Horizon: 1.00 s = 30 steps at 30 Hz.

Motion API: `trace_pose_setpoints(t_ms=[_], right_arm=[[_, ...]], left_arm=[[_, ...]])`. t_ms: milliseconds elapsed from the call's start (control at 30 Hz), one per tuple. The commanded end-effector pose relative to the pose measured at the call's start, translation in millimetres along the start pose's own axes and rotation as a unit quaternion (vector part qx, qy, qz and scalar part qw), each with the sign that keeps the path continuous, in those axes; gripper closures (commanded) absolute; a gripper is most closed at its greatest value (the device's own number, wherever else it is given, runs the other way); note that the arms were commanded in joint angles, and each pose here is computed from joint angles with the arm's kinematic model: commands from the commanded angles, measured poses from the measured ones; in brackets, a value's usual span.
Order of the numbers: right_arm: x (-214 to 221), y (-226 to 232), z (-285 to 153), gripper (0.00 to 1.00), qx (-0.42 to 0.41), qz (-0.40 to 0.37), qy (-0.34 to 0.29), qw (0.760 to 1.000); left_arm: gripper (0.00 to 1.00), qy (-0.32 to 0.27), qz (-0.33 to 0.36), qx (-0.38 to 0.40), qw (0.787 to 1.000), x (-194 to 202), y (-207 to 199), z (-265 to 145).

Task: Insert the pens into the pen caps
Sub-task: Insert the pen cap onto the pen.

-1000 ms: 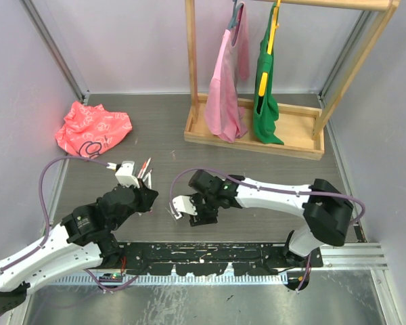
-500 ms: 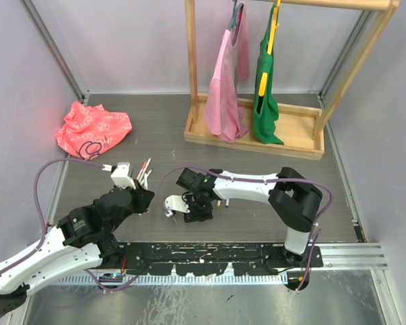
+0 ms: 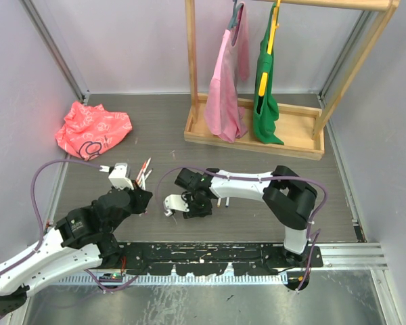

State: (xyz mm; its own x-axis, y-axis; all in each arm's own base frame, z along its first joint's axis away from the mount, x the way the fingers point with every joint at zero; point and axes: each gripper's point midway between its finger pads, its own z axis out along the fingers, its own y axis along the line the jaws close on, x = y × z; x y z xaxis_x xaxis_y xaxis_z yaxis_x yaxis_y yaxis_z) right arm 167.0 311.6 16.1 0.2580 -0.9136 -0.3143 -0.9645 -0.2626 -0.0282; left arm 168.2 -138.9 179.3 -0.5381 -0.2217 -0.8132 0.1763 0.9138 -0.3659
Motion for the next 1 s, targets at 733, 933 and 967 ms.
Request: trace_pose_setpoints(t_ms=[733,933,967], right_arm=[[-85,-11,-141,1.00,0.163,0.239,-0.399,0.870],[-88,1,-178,1.00,0.143,0.349,-0.486,0.788],[-87,3,-183,1.00,0.139,0.362,-0.494,0.778]], left_arm=[[1.00,0.002,0.009,0.042,0.999,-7,-30,11],[1.00,0.019,0.028,0.094,0.995,-6,-58,17],[1.00,0.021,0.032,0.107,0.993,-6,-65,18]])
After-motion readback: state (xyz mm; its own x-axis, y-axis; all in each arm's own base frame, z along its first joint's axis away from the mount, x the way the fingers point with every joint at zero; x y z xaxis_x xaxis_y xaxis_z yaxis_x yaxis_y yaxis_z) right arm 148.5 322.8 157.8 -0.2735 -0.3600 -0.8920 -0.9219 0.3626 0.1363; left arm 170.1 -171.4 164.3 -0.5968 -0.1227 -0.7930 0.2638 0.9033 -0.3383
